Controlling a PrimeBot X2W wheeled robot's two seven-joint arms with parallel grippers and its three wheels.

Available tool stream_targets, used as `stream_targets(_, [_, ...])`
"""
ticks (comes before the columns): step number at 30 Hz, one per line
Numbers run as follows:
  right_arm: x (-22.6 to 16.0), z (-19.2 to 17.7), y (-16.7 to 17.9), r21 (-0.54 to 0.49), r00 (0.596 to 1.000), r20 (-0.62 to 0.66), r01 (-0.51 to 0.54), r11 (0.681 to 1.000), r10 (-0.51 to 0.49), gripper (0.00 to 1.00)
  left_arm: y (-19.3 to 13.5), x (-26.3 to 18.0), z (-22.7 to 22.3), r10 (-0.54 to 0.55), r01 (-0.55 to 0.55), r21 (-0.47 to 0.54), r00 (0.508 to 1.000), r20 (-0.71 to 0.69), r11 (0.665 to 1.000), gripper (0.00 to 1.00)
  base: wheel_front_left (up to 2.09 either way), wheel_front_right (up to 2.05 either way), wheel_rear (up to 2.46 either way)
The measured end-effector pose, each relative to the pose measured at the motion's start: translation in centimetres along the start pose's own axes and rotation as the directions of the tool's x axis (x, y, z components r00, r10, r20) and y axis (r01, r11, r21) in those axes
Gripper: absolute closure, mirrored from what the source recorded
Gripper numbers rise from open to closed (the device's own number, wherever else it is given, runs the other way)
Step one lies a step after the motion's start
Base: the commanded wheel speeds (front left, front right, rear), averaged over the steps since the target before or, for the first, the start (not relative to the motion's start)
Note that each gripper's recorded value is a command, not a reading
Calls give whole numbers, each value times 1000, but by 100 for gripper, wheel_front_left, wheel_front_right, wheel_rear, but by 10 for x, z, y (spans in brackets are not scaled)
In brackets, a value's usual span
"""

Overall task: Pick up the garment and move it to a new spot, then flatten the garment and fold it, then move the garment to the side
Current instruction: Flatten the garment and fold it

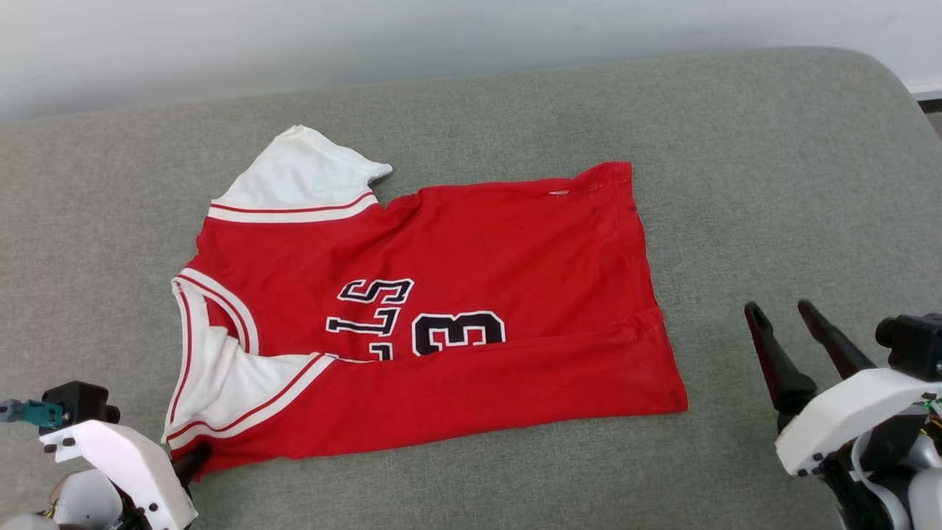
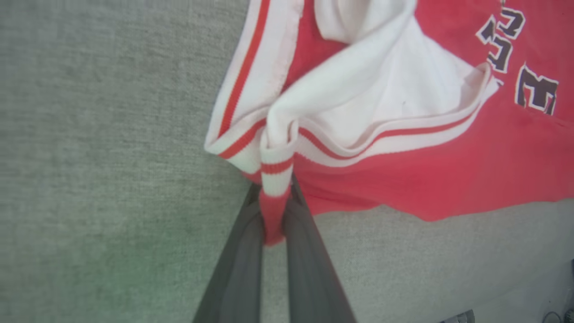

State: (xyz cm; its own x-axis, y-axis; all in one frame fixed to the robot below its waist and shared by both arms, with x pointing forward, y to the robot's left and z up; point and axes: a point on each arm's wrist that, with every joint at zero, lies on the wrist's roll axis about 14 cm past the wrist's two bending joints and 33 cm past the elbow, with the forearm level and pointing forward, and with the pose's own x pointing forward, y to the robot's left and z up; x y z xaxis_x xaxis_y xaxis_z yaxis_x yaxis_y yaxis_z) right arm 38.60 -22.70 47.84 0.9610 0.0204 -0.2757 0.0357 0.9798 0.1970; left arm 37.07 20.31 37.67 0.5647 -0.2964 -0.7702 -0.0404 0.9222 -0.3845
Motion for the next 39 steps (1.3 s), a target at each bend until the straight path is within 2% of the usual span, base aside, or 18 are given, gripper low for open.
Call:
stream_targets(3, [-3, -16, -7, 5, 995, -104, 7, 1000, -7, 0, -3, -6, 7, -7, 7, 14, 999, 35, 1000, 100, 0, 0, 0])
stream_targets(5, [-7, -42, -10, 25, 966, -260, 4, 1000, 2, 0, -6, -15, 15, -8, 5, 41, 997, 78, 999, 100, 0, 0, 0])
stream_targets(9, [-6, -70, 3, 58, 906, -419, -34, 998, 55, 0, -12, -22, 20, -13, 5, 73, 994, 106, 997, 100, 0, 0, 0])
stream_targets(15, [11, -95, 27, 82, 829, -543, -103, 991, 131, 0, -17, -20, 22, -19, 10, 89, 994, 109, 996, 100, 0, 0, 0])
stream_targets(22, [24, -122, 42, 95, 728, -663, -150, 984, 175, 0, -13, -17, 22, -7, -2, 89, 995, 104, 996, 100, 0, 0, 0])
stream_targets(23, [25, -122, 43, 91, 724, -667, -157, 983, 177, 58, -13, -17, 21, -6, -3, 87, 995, 102, 996, 100, 0, 0, 0])
stream_targets(24, [26, -122, 44, 90, 722, -668, -161, 983, 179, 100, -13, -17, 21, -5, -4, 87, 995, 101, 996, 100, 0, 0, 0])
stream_targets(28, [28, -116, 48, 81, 735, -651, -180, 980, 189, 100, -13, -19, 22, -6, -3, 87, 994, 108, 996, 100, 0, 0, 0])
stream_targets(39, [12, -83, 38, 33, 810, -561, -185, 982, 172, 100, -29, -41, 20, -50, 34, 107, 988, 148, 994, 100, 0, 0, 0])
